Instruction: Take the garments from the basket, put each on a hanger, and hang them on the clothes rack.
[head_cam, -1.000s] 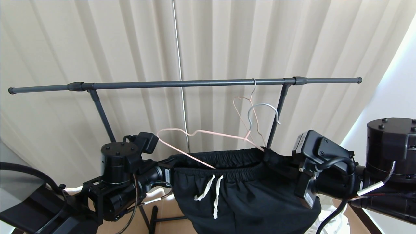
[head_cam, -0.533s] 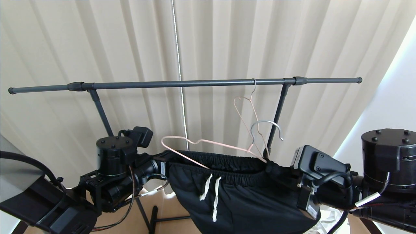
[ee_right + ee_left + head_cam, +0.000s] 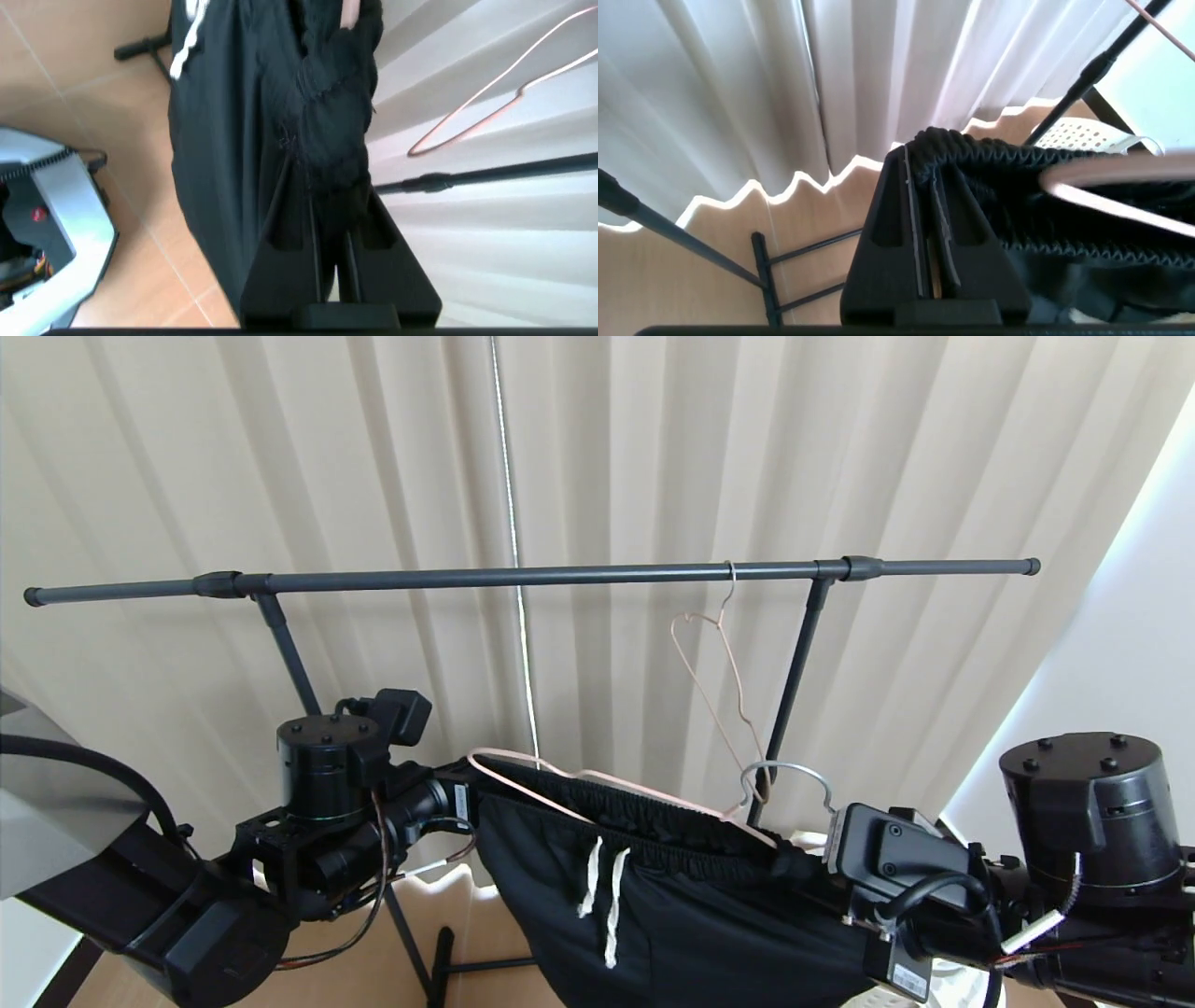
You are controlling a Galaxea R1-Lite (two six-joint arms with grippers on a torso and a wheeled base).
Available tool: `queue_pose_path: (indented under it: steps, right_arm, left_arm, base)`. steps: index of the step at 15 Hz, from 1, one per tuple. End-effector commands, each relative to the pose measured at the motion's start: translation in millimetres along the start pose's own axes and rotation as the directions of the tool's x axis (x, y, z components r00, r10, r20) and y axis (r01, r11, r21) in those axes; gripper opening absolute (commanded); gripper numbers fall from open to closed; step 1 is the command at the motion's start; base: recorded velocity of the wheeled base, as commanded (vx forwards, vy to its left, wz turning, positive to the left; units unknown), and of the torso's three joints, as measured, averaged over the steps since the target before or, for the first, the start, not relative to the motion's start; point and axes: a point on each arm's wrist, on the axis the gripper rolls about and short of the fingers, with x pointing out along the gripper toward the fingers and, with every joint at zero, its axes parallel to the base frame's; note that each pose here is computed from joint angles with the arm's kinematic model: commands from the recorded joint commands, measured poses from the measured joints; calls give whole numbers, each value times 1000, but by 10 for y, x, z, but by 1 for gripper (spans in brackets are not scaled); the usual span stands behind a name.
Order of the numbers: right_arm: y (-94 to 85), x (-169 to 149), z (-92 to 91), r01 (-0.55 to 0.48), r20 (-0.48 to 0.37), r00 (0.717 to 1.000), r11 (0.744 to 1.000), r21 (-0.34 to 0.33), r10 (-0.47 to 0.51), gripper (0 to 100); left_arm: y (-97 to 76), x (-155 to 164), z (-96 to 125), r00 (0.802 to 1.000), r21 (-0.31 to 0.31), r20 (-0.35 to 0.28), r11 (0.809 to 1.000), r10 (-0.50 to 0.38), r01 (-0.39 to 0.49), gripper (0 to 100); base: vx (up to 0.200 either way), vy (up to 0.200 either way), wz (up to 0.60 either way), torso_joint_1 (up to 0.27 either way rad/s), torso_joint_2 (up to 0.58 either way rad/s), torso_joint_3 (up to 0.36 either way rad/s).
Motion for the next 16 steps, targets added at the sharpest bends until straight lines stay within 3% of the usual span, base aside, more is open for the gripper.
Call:
queue_pose_path:
  steps: [1, 7, 9, 11, 16]
  right_arm:
    - [-48, 69, -60, 5, -38, 999, 1000, -13, -6, 0]
    - [-133, 248, 3, 7, -69, 998, 1000, -28, -9, 0]
    - [-140, 321, -11, 5, -133, 991, 999, -50, -11, 0]
    - [-164, 343, -13, -14, -157, 988, 994, -104, -2, 0]
    - [-272, 468, -63, -46, -231, 973, 992, -117, 18, 0]
  left_arm:
    - [6, 20, 18, 1000, 2, 7, 1000, 2, -2, 0]
    - [-24, 18, 27, 1000, 27, 11, 1000, -5, 5, 0]
    - [-2, 8, 15, 1000, 72, 7, 997, 3, -3, 0]
    - [2, 12, 24, 1000, 74, 10, 997, 4, -4, 0]
    - [0, 11, 42, 1000, 130, 16, 992, 3, -5, 0]
  base:
    - [0, 0, 0, 0, 0, 0]
    - [0, 0, 0, 0, 0, 0]
    - [0, 0, 0, 0, 0, 0]
    - [0, 0, 0, 0, 0, 0]
    - [0, 0, 0, 0, 0, 0]
